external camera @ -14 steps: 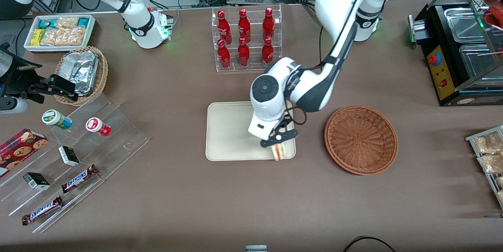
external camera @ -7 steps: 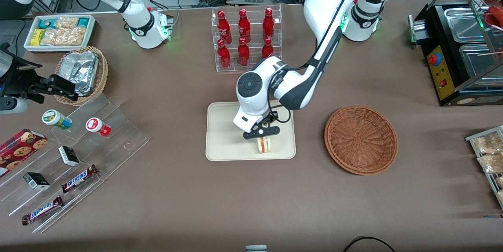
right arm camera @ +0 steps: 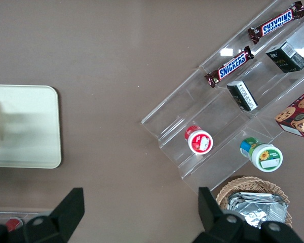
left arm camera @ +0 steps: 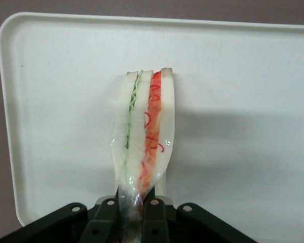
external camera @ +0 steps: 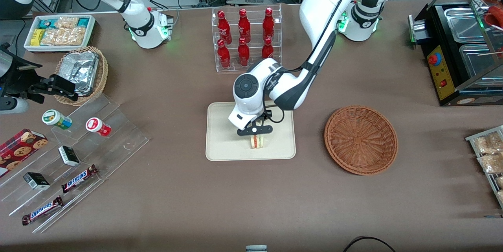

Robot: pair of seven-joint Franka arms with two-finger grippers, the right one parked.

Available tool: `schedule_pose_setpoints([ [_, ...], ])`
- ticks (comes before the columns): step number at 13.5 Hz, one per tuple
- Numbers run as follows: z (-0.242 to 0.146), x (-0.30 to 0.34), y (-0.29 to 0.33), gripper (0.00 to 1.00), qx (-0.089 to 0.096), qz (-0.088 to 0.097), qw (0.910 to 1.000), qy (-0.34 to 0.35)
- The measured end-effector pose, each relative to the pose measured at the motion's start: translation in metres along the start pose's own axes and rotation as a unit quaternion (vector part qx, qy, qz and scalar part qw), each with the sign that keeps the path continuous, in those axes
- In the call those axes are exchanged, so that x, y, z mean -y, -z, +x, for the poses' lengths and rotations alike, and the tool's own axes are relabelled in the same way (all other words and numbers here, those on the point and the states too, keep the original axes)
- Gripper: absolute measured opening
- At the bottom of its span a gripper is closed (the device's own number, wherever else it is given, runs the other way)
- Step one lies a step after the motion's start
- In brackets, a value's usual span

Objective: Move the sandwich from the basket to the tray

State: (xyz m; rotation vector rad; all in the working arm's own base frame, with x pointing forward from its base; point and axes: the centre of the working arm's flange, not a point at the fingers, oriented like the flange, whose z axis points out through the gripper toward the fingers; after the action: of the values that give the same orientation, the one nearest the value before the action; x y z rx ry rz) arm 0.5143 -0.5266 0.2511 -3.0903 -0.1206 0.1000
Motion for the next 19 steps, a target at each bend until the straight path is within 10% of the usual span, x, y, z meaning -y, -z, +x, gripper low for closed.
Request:
schedule_pose_setpoints([
  [3,-0.001,-0.001,-0.005,0.28,0.003,0.002,1.0000,-0.001],
  [10,0.020,0.017,0.088,0.99,-0.015,-0.030,0.9992,0.022],
  [19,0.013,0.205,0.319,1.00,0.022,0.021,0.9963,0.081],
])
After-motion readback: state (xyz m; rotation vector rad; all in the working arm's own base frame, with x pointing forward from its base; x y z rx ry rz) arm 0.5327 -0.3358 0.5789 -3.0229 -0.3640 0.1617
